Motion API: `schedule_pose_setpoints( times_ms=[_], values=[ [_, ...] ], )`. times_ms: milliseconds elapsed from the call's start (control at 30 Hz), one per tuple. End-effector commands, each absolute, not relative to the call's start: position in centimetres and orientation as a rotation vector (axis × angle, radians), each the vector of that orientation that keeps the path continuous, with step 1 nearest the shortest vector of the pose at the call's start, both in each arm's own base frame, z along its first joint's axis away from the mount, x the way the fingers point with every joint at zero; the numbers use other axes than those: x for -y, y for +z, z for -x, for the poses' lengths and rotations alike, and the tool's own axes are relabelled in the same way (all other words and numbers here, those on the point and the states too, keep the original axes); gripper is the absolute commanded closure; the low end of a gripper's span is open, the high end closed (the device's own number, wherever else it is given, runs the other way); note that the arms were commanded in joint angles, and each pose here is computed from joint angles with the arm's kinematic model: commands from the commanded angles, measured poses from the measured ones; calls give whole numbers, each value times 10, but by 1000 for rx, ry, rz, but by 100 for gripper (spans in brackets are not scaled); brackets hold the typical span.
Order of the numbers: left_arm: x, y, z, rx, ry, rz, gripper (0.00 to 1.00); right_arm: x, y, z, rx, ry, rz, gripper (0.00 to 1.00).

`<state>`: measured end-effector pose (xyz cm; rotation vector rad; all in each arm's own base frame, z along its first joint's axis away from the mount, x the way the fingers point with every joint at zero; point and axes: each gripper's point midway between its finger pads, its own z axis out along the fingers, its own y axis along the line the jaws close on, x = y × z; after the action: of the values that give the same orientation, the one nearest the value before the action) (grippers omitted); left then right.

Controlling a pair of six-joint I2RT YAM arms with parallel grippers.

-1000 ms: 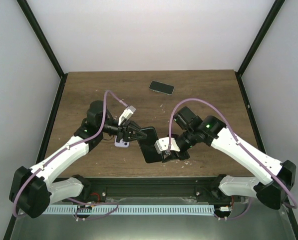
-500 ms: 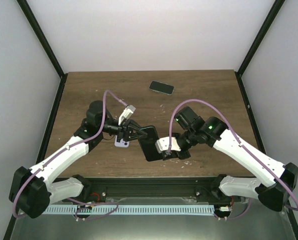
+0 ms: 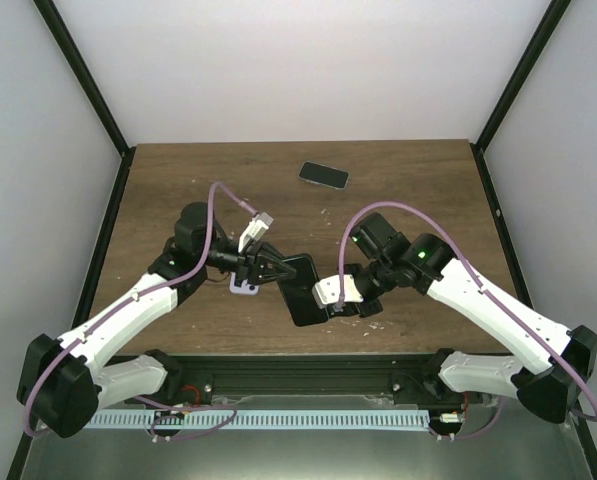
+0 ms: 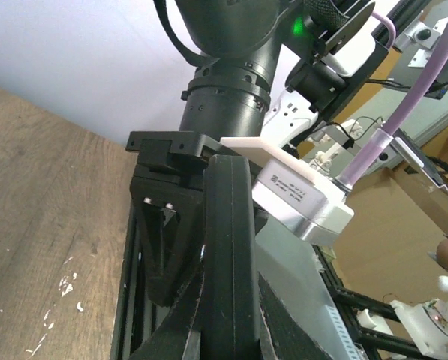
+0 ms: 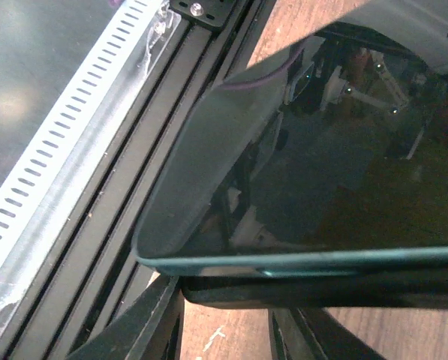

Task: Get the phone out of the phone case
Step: Remove the phone case from the phone.

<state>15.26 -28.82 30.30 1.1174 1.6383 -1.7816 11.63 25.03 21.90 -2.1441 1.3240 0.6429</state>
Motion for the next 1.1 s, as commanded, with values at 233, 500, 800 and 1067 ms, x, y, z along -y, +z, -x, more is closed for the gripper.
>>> schedule_pose_setpoints(
  times_ms=[233, 500, 800, 1067],
  values=[
    [288, 309, -119, -1618, -1938, -1258, 100, -269, 265, -156, -1204, 481, 1976, 67],
    [289, 307, -121, -1632, -1936, -1250, 100, -274, 298, -161, -1274, 721, 1739, 67],
    [292, 304, -126, -1655, -1910, -1223, 100, -290, 320, -180, -1416, 1021, 1425, 56],
    [298, 302, -143, -1686, -1823, -1138, 100, -299, 296, -195, -1594, 1107, 1351, 57]
  ],
)
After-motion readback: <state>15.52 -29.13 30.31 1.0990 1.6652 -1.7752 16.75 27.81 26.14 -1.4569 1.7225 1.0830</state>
